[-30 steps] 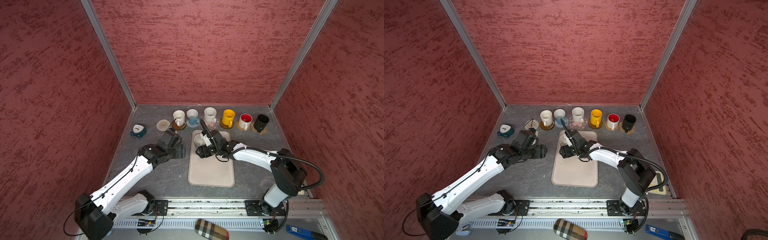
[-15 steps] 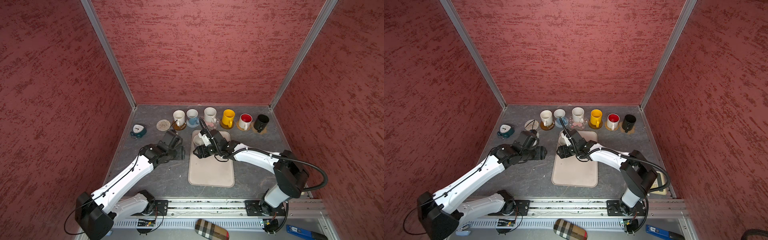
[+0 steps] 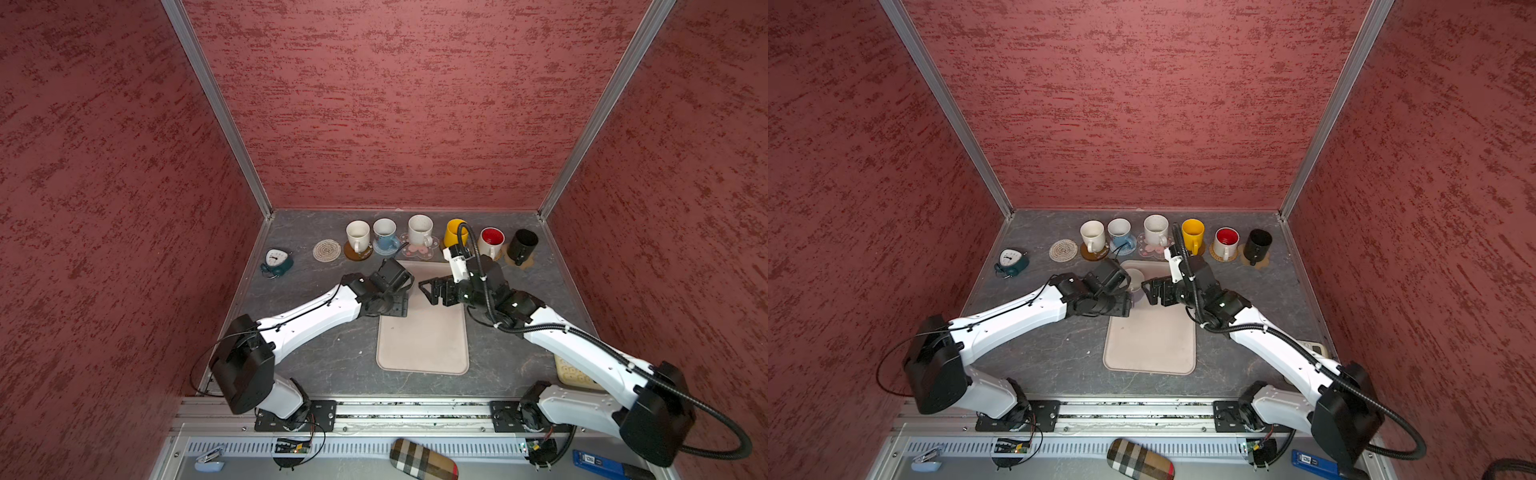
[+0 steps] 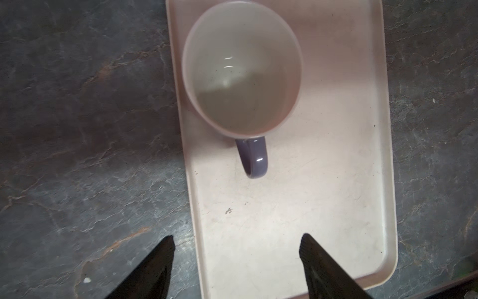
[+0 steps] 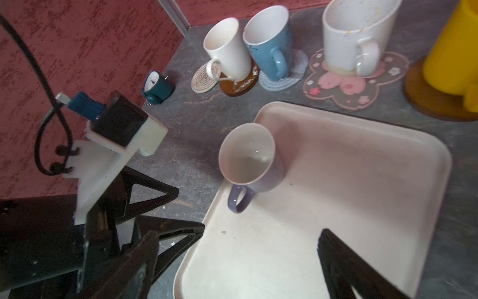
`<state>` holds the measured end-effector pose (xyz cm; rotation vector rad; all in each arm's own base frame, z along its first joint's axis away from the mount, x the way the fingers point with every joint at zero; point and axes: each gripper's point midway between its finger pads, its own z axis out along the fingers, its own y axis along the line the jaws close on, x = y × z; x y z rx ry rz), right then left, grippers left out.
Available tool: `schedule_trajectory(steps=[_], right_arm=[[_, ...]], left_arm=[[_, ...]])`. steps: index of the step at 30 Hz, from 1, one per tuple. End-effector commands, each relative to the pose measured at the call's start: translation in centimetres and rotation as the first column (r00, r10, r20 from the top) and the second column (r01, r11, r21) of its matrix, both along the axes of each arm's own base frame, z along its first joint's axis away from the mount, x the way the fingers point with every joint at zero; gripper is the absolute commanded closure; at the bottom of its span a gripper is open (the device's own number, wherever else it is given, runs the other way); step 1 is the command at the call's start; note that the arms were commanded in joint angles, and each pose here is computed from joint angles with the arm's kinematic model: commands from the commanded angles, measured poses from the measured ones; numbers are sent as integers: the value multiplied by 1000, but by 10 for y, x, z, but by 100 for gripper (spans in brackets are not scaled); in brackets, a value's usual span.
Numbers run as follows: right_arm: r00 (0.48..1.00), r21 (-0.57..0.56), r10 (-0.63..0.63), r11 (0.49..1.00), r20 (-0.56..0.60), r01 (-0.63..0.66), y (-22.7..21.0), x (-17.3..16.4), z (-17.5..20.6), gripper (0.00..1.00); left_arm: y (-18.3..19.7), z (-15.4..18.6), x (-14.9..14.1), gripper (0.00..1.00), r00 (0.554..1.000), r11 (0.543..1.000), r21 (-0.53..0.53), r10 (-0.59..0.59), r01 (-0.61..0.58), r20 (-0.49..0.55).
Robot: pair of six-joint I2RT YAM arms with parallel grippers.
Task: Place cups on coasters
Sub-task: Pick up the cup from the tray.
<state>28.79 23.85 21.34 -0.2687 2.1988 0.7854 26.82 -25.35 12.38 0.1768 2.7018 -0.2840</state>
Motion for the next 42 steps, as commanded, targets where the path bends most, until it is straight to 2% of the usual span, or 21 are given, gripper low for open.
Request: schedule_trajectory(steps=[1,6,10,16,21,23,33,36,42], right_arm=[[993,-4,-120,993,6,120,-33,6,3,2],[952,17,-305,952,-22,305,-84,14,1,2],[929,30,-368,929,-34,369,-106,16,-3,1],[930,36,-367,929,-28,368,-112,16,-5,2],[934,12,-357,934,-31,357,-112,16,-10,2],[933,-2,-356,934,-42,357,-112,17,-14,3],[933,1,-357,934,-48,358,-112,17,-17,5],[929,-16,-366,931,-52,365,-114,17,-21,5],[925,-15,-378,926,-48,378,-117,16,-19,5]], left_arm=[[-15,-3,18,24,999,999,-11,47,-47,20],[-26,-18,33,29,997,997,3,81,-81,5],[-28,-30,40,32,995,995,20,100,-100,-12],[-22,-49,48,39,990,990,25,139,-138,-32],[-19,-54,56,54,989,988,43,147,-146,-29],[-18,-54,58,63,988,988,46,150,-149,-30],[-13,-51,55,87,991,989,73,134,-132,-21],[-16,-44,54,99,994,991,75,111,-110,-9],[-15,-24,56,100,995,992,88,90,-92,31]])
